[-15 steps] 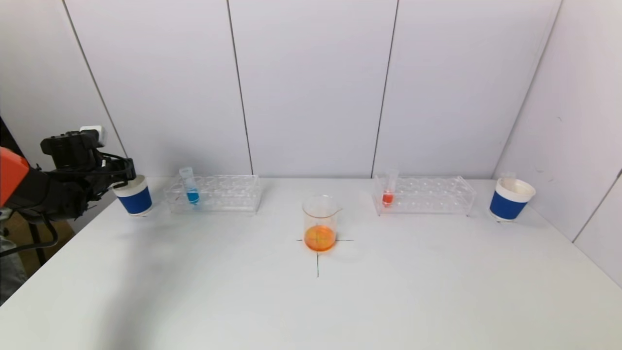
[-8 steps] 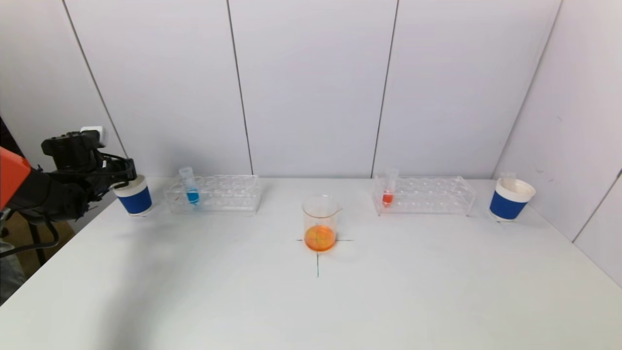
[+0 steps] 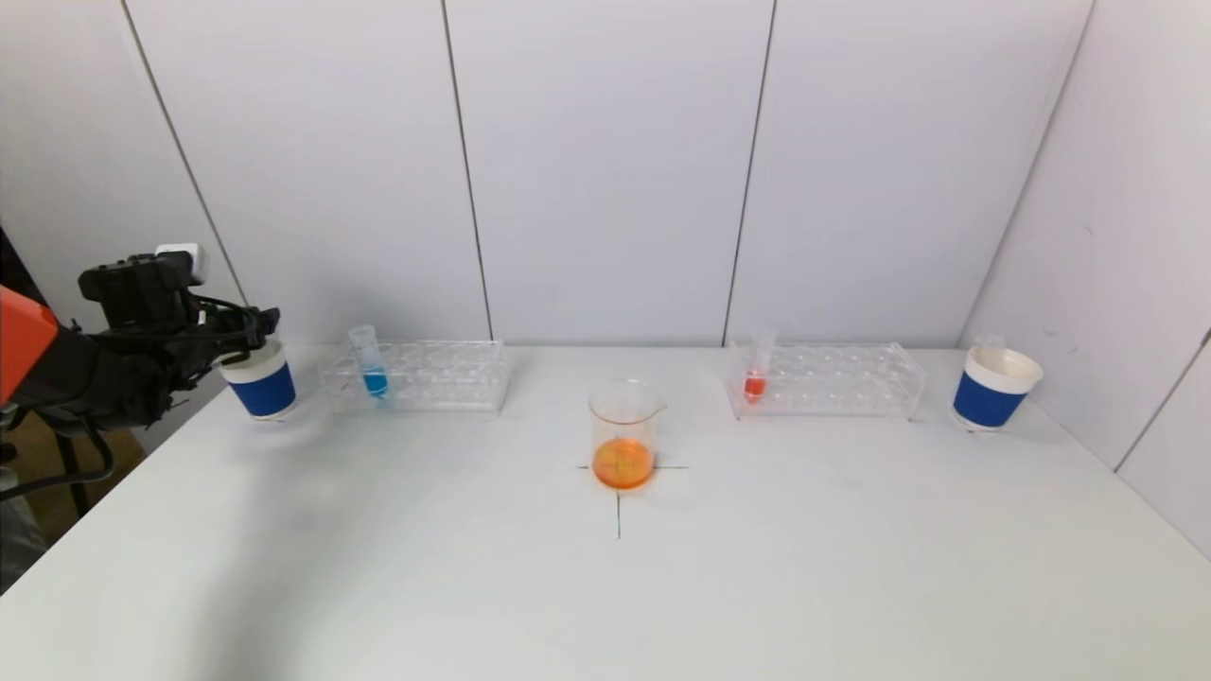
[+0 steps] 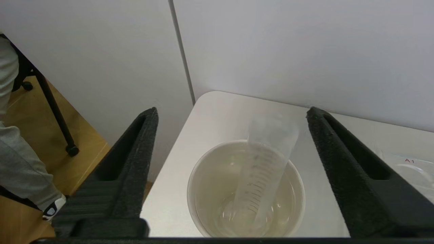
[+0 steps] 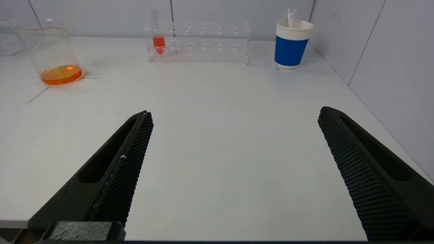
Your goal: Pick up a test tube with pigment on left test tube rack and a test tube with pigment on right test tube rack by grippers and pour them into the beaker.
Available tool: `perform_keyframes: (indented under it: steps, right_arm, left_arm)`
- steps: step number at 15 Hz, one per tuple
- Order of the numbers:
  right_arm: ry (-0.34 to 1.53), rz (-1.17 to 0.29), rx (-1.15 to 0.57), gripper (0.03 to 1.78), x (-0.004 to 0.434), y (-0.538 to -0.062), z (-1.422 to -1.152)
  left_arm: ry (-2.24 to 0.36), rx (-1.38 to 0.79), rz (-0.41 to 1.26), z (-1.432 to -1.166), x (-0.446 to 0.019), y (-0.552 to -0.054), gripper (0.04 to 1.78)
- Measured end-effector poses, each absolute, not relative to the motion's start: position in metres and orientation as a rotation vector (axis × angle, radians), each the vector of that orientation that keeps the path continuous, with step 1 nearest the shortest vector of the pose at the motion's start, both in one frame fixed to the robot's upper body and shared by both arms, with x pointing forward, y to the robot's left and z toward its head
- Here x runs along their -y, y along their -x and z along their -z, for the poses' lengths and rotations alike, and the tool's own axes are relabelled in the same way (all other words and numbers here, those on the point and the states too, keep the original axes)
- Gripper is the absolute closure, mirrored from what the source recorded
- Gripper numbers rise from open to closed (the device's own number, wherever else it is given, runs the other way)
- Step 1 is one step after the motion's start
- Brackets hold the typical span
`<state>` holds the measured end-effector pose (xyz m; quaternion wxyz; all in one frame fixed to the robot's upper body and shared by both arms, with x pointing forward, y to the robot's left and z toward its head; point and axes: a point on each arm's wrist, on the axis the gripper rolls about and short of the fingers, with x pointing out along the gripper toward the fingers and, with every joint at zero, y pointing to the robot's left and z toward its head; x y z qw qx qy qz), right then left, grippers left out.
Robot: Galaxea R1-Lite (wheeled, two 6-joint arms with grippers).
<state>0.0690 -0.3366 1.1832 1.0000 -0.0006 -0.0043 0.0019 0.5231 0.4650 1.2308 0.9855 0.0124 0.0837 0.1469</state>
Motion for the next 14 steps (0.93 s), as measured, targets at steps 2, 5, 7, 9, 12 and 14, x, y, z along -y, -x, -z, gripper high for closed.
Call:
perform_keyframes:
  steps: [2,5,7,9,12,14]
  right_arm:
    - [0.001,-0.004,0.009,0.04,0.337,-0.069,-1.183]
    - [0.001,-0.004,0.009,0.04,0.337,-0.069,-1.183]
    - [0.002,-0.004,0.009,0.04,0.337,-0.069,-1.183]
    - [0.001,-0.004,0.009,0.04,0.337,-0.069,-1.183]
    - [0.001,-0.004,0.009,0.04,0.337,-0.069,-1.183]
    - [0.002,-0.004,0.009,0.04,0.337,-0.069,-1.183]
  left_arm:
    - [-0.025,-0.167,-0.295,-1.231,-0.465,-0.523,0.11]
    - [-0.025,-0.165,-0.295,-1.232,-0.465,-0.523,0.05]
    - [-0.026,-0.157,-0.288,-1.237,-0.464,-0.522,0.06]
    - [-0.028,-0.137,-0.275,-1.247,-0.458,-0.521,0.06]
    - [-0.036,-0.096,-0.228,-1.269,-0.435,-0.516,0.06]
    - [-0.040,-0.076,-0.189,-1.284,-0.414,-0.507,0.06]
